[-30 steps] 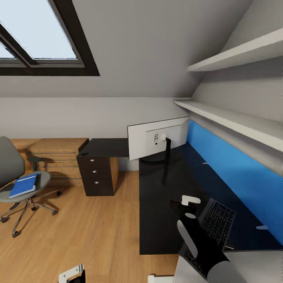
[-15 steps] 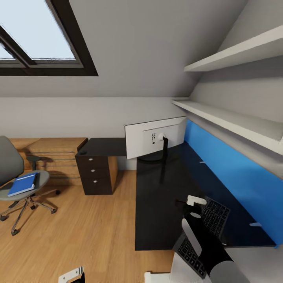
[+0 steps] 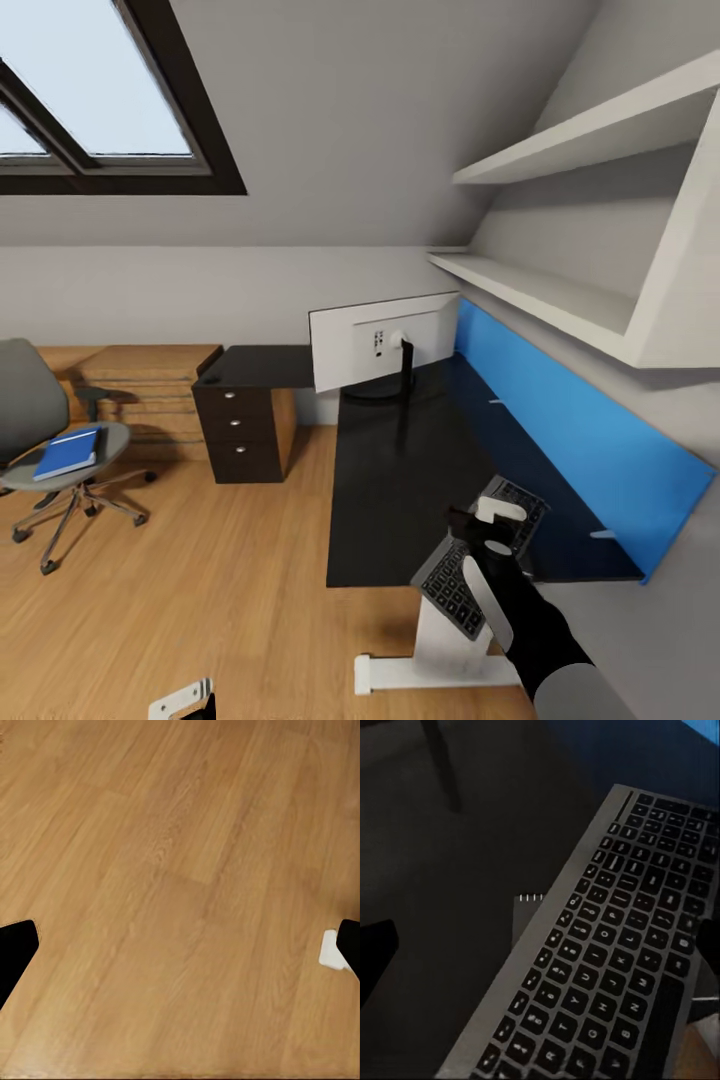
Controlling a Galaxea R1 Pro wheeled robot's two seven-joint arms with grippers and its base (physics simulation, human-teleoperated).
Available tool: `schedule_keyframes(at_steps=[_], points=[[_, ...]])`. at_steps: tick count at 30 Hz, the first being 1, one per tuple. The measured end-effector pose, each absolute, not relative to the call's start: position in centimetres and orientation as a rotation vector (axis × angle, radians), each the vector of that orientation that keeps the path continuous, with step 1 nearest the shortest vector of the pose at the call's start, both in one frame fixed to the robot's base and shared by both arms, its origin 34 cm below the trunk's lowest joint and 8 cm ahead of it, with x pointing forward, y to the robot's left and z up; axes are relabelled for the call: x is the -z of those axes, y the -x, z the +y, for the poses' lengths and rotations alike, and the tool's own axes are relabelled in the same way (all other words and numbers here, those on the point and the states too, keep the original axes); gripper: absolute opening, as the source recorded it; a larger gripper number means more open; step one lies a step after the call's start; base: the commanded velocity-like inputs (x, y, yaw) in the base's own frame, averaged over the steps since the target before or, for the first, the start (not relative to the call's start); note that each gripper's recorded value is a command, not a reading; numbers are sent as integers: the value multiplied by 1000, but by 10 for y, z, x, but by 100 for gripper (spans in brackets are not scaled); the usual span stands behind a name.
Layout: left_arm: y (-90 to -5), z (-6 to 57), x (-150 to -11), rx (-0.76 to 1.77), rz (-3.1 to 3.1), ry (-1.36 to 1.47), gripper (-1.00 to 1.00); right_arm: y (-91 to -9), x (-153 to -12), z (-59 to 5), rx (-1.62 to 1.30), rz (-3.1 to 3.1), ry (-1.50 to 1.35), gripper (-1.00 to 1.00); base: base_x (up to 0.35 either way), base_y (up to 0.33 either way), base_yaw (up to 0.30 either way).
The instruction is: In the bedroom, organize the workspace by keeping the computer under the desk, ensuring the monitor is on the desk, placing the keyboard on the desk next to the monitor, placing the mouse on the desk next to the keyboard, moving the folder from the swivel chair onto the desk next to the mouse, stacking the notebook on top of the folder with the pen on top of the notebook, and positioning the swivel chair next to the desk.
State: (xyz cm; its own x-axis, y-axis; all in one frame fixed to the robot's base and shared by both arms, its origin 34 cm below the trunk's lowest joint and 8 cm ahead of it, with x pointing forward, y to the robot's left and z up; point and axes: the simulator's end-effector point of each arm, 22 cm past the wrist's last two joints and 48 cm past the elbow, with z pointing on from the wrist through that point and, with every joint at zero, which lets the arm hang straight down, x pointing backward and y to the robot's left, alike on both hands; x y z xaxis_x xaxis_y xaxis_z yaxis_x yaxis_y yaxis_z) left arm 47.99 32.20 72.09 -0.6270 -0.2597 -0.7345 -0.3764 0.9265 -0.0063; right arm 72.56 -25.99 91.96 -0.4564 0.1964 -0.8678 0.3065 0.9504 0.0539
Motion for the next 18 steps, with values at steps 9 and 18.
schedule_keyframes(at_steps=[9,18], points=[[-480,322,-721,-188,2280,450,100,-726,-921,-260,133,2052,-361,100,-333,-2,0],[-480,322,-721,-189,2280,451,100,-711,-883,-268,172,2138,-362,100,-311,-102,0]])
